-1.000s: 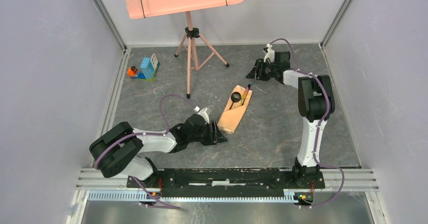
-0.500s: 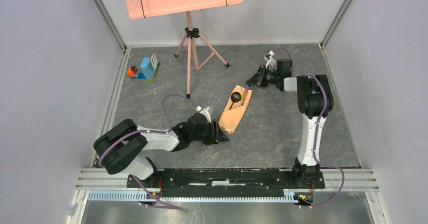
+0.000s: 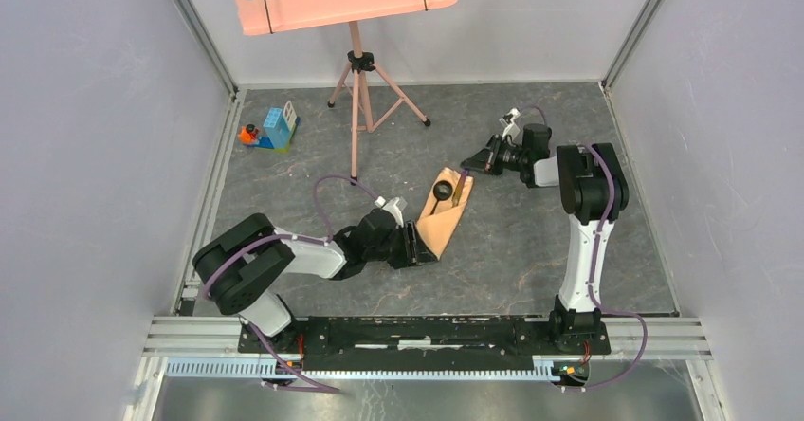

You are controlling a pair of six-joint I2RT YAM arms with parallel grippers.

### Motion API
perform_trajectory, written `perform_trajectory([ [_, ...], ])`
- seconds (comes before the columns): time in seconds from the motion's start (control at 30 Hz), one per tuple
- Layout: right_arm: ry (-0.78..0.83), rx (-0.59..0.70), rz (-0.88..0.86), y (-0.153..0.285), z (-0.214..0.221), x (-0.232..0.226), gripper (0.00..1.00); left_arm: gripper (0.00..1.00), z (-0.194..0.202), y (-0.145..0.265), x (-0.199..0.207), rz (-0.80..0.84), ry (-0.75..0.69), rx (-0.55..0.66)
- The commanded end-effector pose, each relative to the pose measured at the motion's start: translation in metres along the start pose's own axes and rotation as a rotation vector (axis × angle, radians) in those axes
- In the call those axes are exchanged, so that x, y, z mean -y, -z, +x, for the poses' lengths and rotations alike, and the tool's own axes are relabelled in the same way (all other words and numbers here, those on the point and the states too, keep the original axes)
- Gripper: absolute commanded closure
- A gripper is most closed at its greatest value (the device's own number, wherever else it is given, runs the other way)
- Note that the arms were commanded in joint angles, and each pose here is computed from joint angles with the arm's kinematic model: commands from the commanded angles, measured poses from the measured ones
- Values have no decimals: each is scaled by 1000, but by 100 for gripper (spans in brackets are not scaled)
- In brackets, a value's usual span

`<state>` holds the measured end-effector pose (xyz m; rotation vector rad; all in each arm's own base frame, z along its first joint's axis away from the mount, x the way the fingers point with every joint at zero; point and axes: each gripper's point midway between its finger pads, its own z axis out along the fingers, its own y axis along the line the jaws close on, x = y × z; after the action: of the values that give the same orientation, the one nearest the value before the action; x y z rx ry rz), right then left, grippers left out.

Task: Fold the napkin into a case and place the utensils inside
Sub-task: Insert the knife into the folded napkin.

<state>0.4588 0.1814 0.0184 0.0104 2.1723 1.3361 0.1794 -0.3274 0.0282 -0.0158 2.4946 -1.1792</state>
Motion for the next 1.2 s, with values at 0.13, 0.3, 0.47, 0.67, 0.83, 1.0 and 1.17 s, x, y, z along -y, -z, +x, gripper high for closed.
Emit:
perform_trajectory([
  [0.13,66,135,-68,20,-9,-42,100,50,10,-8,-16,-49,53,-27],
  [0.3,54,199,-100,27,-14,-57,100,50,12,-9,-17,-43,65,-30],
  [0.47,33,201,-79,32,-5,-60,100,51,11,-7,-18,-45,64,-22],
  [0.67,39,205,-82,34,5,-69,100,51,11,-6,-18,-41,68,-15],
  [0.83,18,206,-56,35,13,-69,100,51,12,-5,-19,-39,74,-13],
  [1.0,-39,237,-5,41,26,-62,99,51,11,-4,-18,-34,74,-7],
  [1.17,-81,290,-6,49,30,-65,100,51,12,-4,-19,-35,76,-9],
])
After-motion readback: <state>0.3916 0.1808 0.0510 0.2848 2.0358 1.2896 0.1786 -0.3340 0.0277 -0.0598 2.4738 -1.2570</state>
